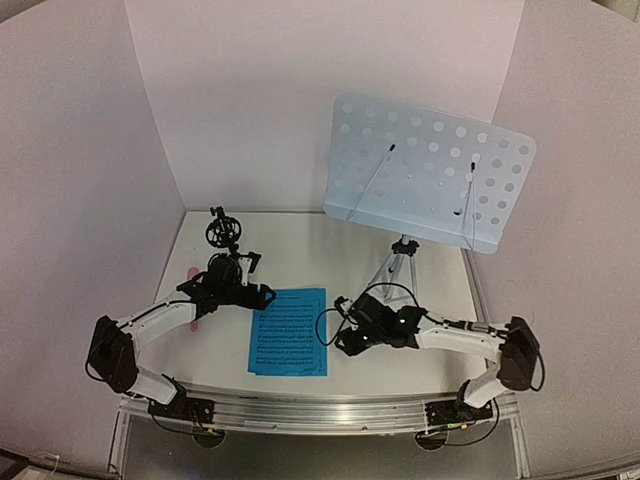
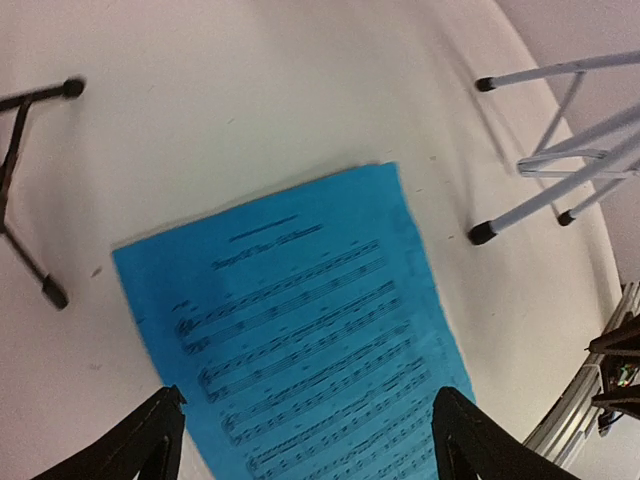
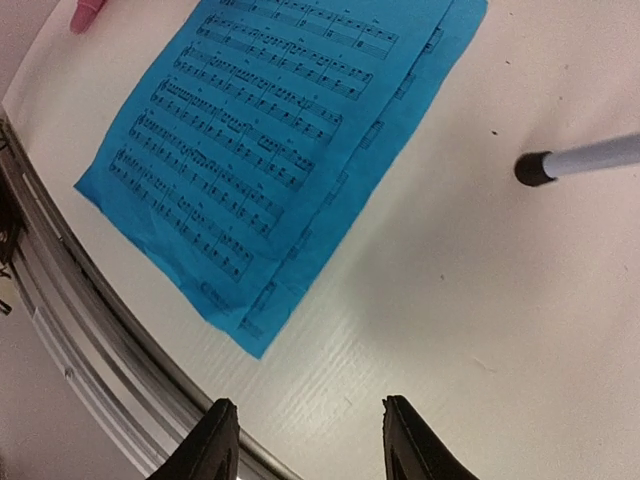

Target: Set up the instrument practice props

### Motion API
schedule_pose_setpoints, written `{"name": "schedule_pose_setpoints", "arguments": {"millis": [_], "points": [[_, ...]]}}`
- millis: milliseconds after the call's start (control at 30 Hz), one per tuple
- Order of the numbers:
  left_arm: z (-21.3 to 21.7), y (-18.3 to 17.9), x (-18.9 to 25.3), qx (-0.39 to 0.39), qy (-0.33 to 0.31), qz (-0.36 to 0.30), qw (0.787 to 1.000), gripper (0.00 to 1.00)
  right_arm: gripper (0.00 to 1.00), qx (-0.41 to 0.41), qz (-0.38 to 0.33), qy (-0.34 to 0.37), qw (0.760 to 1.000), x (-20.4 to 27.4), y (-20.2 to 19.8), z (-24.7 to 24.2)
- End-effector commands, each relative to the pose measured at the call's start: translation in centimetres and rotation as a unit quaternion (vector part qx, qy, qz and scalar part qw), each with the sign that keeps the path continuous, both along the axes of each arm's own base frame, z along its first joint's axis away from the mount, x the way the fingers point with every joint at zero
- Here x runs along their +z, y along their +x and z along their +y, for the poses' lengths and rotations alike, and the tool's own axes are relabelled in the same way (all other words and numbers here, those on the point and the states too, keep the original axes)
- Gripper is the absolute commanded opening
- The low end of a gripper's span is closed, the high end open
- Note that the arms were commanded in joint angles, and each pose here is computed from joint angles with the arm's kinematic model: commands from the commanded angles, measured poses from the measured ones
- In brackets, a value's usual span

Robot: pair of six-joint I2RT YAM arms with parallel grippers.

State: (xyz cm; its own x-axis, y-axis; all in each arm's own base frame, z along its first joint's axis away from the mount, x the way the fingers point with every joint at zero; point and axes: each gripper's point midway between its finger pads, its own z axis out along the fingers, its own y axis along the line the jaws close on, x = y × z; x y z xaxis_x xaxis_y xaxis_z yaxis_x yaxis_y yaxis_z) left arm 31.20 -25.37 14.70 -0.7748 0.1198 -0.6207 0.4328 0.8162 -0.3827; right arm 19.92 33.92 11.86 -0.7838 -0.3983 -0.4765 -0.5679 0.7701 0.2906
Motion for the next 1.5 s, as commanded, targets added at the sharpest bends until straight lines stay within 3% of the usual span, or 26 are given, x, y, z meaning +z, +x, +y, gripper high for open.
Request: {"name": "schedule_pose_setpoints", "arguments": {"millis": [0, 367, 600, 967, 1100, 1267, 1467], "points": [[3.1, -0.4, -2.4, 0.07, 0.004, 0.094, 0.993, 0.83, 0.47, -0.055, 0.002, 0.038, 0.998, 0.4, 4.0, 6.1], [5.1, -2.8, -7.9, 0.12, -0.014, 0.221, 0.968, 0.85, 0.49, -0.162, 0.027, 0.007, 0.986, -6.0, 8.9, 9.9], [5.2, -6.1, -12.9, 0.135, -0.008, 0.332, 0.933, 0.74, 0.48, -0.197, 0.019, -0.012, 0.98, -7.8, 10.1, 9.0], [3.8, -7.6, -14.2, 0.116, -0.038, 0.362, 0.924, 0.67, 0.48, -0.215, 0.055, -0.005, 0.975, -10.7, 9.3, 8.6], [3.5, -7.6, -14.3, 0.112, -0.041, 0.367, 0.923, 0.53, 0.48, -0.231, 0.069, 0.015, 0.97, -11.5, 8.9, 8.5], [3.6, -7.5, -13.9, 0.112, -0.041, 0.362, 0.925, 0.44, 0.48, -0.236, 0.075, 0.013, 0.969, -12.1, 8.5, 8.1], [3.7, -7.2, -13.1, 0.112, -0.043, 0.349, 0.929, 0.15, 0.48, -0.238, 0.075, 0.013, 0.968, -12.0, 8.4, 7.7]]}}
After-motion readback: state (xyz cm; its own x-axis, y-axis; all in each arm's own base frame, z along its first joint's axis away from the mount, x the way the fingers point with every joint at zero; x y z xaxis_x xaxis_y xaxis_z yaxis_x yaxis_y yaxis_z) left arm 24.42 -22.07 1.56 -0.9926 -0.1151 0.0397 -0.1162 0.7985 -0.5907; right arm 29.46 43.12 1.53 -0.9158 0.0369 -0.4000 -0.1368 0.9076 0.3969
